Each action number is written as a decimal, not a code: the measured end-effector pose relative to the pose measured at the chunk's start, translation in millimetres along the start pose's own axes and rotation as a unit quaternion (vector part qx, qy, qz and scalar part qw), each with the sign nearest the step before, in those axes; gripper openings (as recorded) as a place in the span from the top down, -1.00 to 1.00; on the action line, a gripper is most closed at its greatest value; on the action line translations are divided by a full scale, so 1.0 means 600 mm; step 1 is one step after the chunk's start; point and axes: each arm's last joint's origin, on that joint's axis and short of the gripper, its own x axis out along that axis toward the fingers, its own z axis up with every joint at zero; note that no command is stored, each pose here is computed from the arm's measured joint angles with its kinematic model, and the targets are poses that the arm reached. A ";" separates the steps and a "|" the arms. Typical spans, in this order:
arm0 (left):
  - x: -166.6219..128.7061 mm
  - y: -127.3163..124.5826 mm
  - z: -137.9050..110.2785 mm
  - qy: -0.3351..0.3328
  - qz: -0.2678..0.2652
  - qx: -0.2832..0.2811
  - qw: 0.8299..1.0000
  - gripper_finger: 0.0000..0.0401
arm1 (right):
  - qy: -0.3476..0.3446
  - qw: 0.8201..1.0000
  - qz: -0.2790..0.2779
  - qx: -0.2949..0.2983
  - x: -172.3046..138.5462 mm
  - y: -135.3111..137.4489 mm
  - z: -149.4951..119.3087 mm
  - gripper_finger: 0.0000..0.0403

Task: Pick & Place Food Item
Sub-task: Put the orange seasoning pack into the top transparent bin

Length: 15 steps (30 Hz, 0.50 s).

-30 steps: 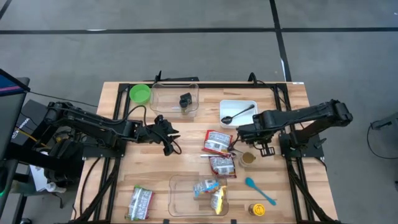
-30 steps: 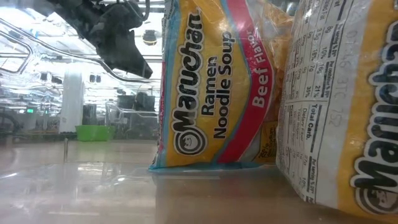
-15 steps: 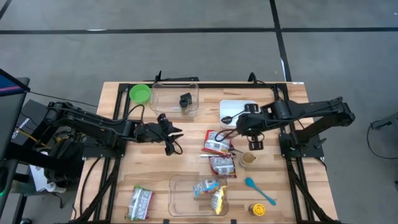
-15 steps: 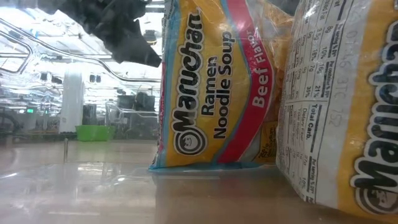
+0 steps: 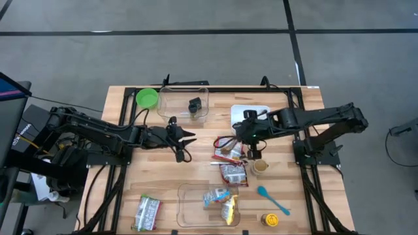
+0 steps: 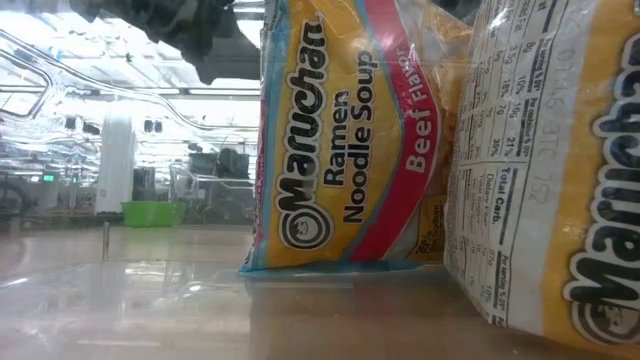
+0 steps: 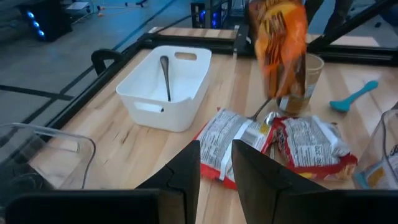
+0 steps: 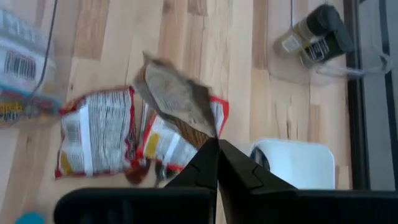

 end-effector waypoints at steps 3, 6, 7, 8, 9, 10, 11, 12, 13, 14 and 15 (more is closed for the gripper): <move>0.000 0.000 0.001 -0.004 0.000 -0.002 1.000 0.58 | -0.003 1.000 0.000 0.001 0.014 0.003 0.008 1.00; 0.000 0.000 0.003 -0.009 -0.001 -0.004 1.000 0.58 | -0.004 1.000 0.001 0.009 0.029 0.007 0.016 1.00; 0.000 0.000 0.004 -0.012 -0.001 -0.006 1.000 0.58 | -0.008 1.000 0.001 0.016 0.034 0.008 0.019 1.00; 0.000 0.000 0.005 -0.015 -0.002 -0.007 1.000 0.58 | -0.011 1.000 0.000 0.023 0.039 0.008 0.023 1.00; 0.000 -0.001 0.007 -0.019 -0.002 -0.009 1.000 0.58 | -0.010 1.000 0.000 0.026 0.044 0.007 0.024 1.00; 0.000 -0.001 0.008 -0.024 -0.002 -0.011 1.000 0.58 | -0.007 1.000 0.000 0.026 0.051 0.007 0.026 1.00; 0.000 -0.001 0.009 -0.026 -0.003 -0.012 1.000 0.58 | -0.007 1.000 0.001 0.027 0.057 0.008 0.028 1.00; 0.000 -0.001 0.009 -0.026 -0.003 -0.011 1.000 0.58 | -0.007 1.000 0.000 0.028 0.062 0.008 0.030 1.00; 0.000 -0.001 0.009 -0.027 -0.003 -0.005 1.000 0.58 | -0.003 1.000 0.000 0.029 0.066 0.007 0.030 1.00; 0.000 -0.001 0.009 -0.027 -0.003 0.000 1.000 0.58 | -0.001 1.000 -0.001 0.030 0.071 0.006 0.031 1.00; 0.000 -0.001 0.010 -0.028 -0.002 0.008 1.000 0.58 | -0.003 0.999 -0.002 0.033 0.075 0.004 0.033 1.00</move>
